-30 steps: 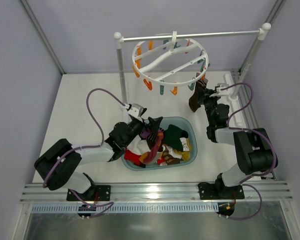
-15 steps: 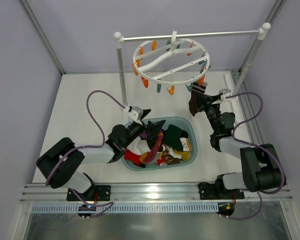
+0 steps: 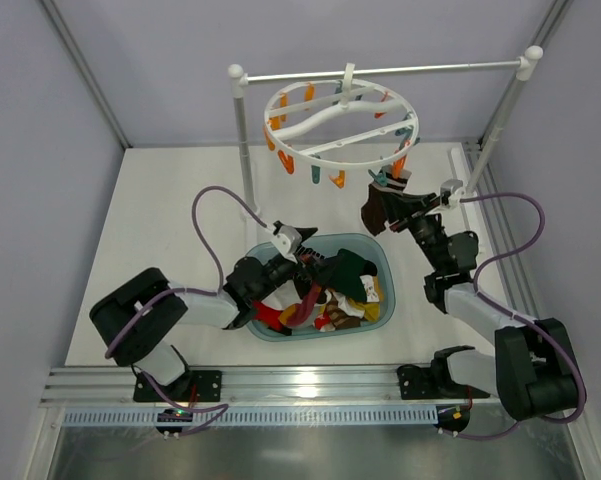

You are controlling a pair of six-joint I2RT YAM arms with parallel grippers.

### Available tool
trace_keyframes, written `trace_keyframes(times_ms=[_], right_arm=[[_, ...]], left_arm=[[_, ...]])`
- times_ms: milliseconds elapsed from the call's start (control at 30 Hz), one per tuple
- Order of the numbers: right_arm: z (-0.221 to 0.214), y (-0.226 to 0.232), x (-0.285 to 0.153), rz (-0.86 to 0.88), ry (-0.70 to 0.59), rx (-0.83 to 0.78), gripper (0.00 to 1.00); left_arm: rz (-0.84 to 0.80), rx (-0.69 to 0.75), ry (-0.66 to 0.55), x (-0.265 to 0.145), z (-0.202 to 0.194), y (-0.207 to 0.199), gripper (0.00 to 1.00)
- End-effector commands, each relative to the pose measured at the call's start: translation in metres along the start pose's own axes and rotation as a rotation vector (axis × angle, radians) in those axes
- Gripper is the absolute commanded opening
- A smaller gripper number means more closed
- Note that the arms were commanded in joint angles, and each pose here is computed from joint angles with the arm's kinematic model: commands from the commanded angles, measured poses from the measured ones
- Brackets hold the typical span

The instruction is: Remove the socks clipped to the hanger

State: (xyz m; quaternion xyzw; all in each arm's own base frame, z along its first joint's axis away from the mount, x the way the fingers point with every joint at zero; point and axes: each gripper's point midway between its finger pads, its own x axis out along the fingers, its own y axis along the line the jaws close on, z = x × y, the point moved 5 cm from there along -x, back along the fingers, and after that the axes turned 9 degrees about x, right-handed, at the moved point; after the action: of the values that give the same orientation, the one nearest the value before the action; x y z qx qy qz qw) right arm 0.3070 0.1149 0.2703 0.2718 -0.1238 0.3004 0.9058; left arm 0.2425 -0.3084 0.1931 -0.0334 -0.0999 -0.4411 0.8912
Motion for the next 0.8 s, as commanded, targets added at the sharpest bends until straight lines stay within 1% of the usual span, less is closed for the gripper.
trace_keyframes(times_ms=[0,100,367,700,767], right_arm=[[0.008,0.023,0.005,0.083,-0.005,0.007,0.04],[0.002,0.032,0.009,0.094,0.016,0.003,0.04],[-0.013,0.061,0.02,0.149,0.07,-0.001,0.04],[-0.016,0.075,0.019,0.195,0.095,0.006,0.04],[-0.016,0.076,0.018,0.198,0.098,0.007,0.04]], left_arm=[[0.01,0.047,-0.137,0.007,0.021,-0.001,1.0],[0.009,0.048,-0.128,0.012,0.016,-0.002,1.0],[0.022,0.03,-0.169,0.021,0.014,-0.002,1.0],[0.021,0.015,-0.189,0.044,0.01,-0.003,1.0],[0.07,0.013,-0.181,0.046,0.006,0.002,0.99]])
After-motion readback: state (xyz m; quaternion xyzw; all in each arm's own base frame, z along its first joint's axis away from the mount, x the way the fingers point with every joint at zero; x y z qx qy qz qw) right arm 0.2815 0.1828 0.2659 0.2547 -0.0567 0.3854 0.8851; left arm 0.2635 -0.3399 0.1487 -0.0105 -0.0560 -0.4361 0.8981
